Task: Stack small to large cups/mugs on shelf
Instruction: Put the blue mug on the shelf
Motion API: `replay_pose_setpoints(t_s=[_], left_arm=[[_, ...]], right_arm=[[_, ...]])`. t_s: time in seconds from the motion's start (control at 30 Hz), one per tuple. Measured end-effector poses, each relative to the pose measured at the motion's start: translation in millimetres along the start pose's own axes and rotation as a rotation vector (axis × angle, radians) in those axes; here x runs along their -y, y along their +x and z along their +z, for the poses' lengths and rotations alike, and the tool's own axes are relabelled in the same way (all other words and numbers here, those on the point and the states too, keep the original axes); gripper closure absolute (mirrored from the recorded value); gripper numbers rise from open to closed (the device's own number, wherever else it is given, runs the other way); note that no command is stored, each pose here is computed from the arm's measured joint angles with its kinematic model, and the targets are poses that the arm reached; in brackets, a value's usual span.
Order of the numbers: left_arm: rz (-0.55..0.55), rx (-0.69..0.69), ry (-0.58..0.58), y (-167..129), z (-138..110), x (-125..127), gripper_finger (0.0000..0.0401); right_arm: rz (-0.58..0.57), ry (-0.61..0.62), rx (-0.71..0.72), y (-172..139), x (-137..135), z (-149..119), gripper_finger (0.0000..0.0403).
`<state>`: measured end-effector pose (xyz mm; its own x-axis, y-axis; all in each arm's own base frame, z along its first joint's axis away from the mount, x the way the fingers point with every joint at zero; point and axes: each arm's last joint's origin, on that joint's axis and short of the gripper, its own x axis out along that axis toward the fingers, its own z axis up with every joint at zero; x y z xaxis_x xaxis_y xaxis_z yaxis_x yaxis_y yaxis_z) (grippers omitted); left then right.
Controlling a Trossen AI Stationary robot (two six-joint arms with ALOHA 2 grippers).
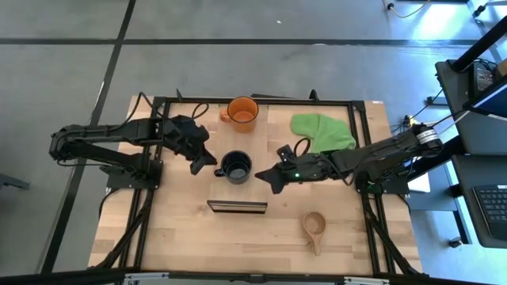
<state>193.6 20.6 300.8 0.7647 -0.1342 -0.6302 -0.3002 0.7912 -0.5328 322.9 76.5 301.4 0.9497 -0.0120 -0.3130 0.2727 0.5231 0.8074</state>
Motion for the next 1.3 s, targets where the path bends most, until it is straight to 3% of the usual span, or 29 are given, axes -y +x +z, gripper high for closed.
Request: replay_pose_setpoints(t_s=[0.3,0.53,1.3], left_arm=[[0.002,0.072,0.011,-1,7,0,0.0335],[-0.023,0.050,0.011,2,8,-1,0.0335],[-0.030,0.067,0.010,17,26,-18,0.0336]], right_arm=[[0.062,0.132,-0.070,29,7,-15,0.0400],[0.064,0.163,-0.068,42,14,-20,0.0401],[0.024,0.114,0.024,51,37,23,0.0402]])
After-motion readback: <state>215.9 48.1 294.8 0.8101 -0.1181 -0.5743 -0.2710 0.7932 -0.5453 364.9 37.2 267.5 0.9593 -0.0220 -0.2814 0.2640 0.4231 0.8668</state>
